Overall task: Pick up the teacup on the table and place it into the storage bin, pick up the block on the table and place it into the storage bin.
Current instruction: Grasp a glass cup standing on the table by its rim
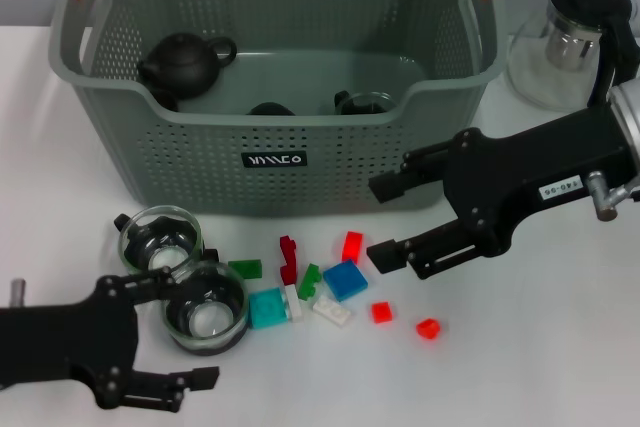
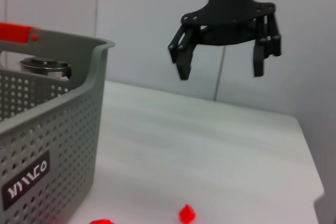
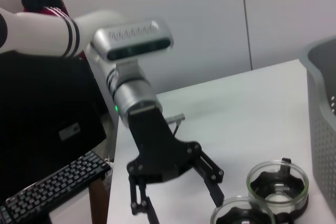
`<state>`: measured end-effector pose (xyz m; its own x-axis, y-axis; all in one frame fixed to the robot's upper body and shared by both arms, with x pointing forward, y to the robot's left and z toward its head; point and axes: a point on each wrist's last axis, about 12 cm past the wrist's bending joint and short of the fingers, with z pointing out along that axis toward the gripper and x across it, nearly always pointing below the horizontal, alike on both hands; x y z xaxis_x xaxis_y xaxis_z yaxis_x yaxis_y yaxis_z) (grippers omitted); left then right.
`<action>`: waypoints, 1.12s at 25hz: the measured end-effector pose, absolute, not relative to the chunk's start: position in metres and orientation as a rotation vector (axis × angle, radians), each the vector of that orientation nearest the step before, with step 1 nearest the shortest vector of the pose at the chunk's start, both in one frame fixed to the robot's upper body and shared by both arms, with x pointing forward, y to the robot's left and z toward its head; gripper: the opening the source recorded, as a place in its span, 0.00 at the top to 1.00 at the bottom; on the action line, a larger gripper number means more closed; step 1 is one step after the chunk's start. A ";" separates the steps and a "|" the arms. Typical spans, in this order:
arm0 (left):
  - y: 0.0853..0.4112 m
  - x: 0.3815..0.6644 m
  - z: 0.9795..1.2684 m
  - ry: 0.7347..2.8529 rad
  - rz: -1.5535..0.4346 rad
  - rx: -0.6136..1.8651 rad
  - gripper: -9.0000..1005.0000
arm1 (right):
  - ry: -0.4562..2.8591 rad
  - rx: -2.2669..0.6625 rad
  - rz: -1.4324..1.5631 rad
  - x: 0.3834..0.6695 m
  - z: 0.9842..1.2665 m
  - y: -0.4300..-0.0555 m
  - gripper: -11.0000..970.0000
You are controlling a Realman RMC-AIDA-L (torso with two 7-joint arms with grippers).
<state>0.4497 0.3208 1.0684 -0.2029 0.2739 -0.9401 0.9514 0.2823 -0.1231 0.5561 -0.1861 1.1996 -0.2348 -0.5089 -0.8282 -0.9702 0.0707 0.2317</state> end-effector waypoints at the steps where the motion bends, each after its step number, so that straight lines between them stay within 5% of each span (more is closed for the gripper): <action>1: 0.322 0.452 1.074 1.672 -0.959 1.161 0.09 | 1.810 -1.463 1.083 0.557 1.198 -0.186 0.14; 12: 0.296 0.488 1.136 1.942 -0.850 1.533 0.09 | 1.830 -1.413 1.076 0.567 1.187 -0.180 0.14; 28: 0.266 0.505 1.152 1.992 -0.860 1.606 0.10 | 1.845 -1.402 1.097 0.574 1.176 -0.170 0.14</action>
